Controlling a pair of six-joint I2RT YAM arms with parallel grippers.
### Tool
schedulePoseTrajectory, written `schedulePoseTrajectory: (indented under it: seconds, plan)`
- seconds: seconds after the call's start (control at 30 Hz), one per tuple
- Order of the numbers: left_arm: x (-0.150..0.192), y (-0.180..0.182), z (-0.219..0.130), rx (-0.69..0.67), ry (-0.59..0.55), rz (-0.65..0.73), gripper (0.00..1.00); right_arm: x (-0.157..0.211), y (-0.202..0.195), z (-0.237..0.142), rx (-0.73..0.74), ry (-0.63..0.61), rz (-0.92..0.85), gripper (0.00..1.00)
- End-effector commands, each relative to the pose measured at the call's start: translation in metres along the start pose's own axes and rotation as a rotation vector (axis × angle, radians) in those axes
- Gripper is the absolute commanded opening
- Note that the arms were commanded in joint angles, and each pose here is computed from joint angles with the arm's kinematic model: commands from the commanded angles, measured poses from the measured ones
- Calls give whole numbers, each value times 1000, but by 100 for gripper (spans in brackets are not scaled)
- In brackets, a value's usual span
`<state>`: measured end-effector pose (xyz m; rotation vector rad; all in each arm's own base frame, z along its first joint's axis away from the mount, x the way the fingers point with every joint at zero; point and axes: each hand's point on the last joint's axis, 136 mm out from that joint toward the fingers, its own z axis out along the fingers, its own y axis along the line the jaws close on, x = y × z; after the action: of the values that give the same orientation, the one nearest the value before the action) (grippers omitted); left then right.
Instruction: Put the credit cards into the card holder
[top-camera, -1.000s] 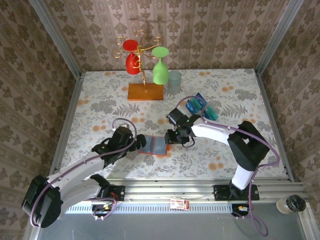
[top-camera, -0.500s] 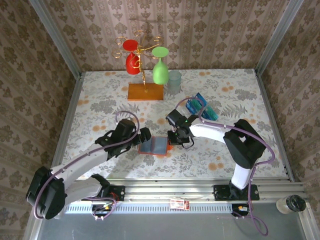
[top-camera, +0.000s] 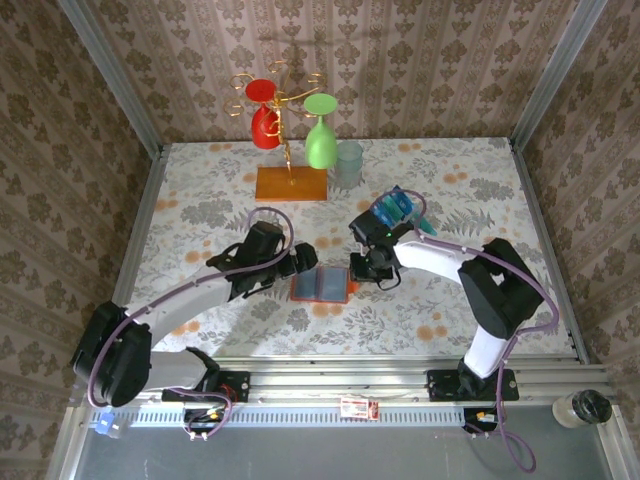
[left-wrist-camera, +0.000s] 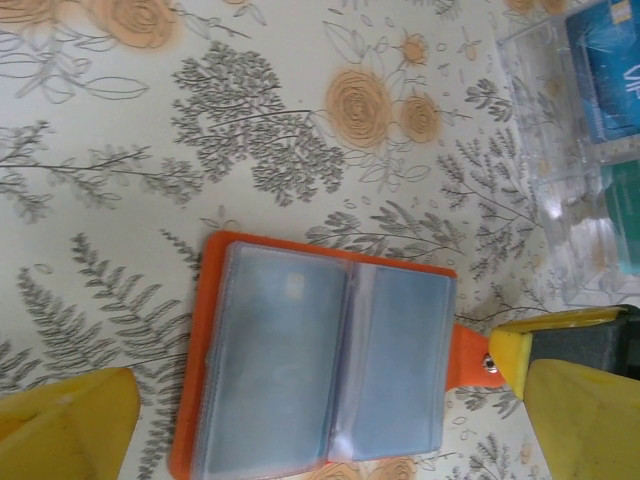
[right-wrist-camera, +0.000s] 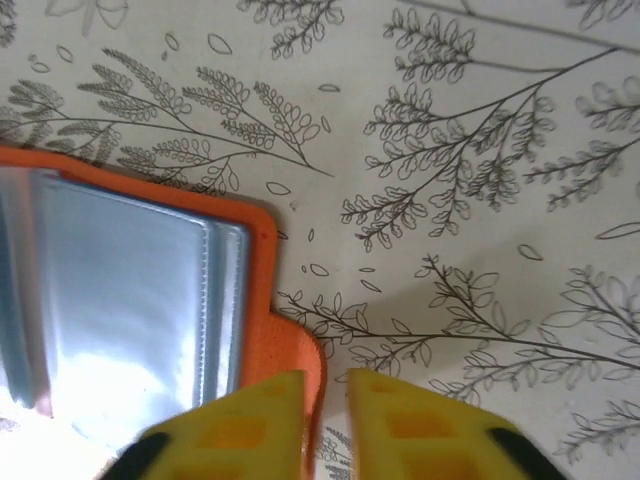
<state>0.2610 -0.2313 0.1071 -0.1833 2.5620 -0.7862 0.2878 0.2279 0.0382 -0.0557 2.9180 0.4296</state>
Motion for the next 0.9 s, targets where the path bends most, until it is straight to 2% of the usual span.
schedulePoseTrajectory:
  seconds: [0.0,0.17,0.33,0.47,0.6,0.7,0.87]
  plan:
    - [-12,-23,-6,67,1,-44,100,-15,-6,-40,22,-68,-22,26]
    - [-24,-48,-23,84,41,-114,100,-43,-33,-80,117,-149,-41,31]
    - [-42,-79,-47,125,48,-249,100,-57,-68,-96,287,-156,-89,37]
    - [-57,-96,-70,90,40,-354,100,-63,-87,-99,390,-134,-131,38]
    - [-63,-113,-88,40,91,-435,100,-71,-101,-100,499,-111,-178,38]
    - [-69,-134,-97,71,125,-458,100,-76,-106,-97,541,-96,-198,38]
    - [-82,-156,-111,125,112,-467,100,-83,-117,-90,598,-72,-210,38]
